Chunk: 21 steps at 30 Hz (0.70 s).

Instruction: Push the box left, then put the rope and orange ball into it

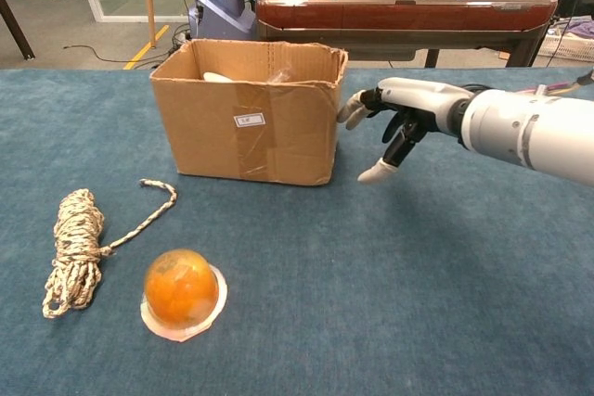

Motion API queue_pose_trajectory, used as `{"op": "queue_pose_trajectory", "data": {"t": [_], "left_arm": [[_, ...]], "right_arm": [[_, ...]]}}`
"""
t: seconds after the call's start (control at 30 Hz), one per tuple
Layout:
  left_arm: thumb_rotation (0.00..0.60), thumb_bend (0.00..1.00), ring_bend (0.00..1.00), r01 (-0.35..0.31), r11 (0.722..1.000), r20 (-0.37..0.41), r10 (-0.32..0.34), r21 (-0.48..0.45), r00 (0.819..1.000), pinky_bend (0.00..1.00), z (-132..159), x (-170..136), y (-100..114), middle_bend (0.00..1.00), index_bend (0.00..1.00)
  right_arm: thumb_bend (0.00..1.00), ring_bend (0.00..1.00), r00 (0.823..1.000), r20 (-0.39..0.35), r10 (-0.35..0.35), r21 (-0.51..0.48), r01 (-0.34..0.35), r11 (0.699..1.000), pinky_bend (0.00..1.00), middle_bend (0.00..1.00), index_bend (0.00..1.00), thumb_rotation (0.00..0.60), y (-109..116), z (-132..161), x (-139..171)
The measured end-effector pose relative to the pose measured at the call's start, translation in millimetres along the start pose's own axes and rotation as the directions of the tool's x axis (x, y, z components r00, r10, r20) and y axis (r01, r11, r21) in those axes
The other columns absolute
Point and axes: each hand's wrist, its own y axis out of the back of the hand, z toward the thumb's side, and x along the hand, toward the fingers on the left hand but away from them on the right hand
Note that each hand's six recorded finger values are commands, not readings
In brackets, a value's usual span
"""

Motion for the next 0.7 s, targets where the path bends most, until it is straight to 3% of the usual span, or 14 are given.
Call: {"op": "queue_pose_trajectory", "data": {"t": [0.4,0.7], "left_arm": [[0.600,0.18,0.36,0.003,1.000,-0.002,-0.003,0.006,1.000,0.52,-2.9,1.9,-1.7,0.42,0.52],[0.600,0.18,0.36,0.006,1.000,0.010,-0.006,0.008,1.000,0.52,-3.6,4.2,-7.1,0.43,0.52]], "right_arm": [[0.10,0.09,0.999,-0.013,0.033,-0.018,-0.034,0.999,0.28,0.22,0.18,0.600,-11.6,20.1,-21.3],[0.13,0.09,0.997,-0.051,0.058,-0.006,-0.058,0.998,0.28,0.24,0.18,0.600,-9.4,13.0,9.1]]}}
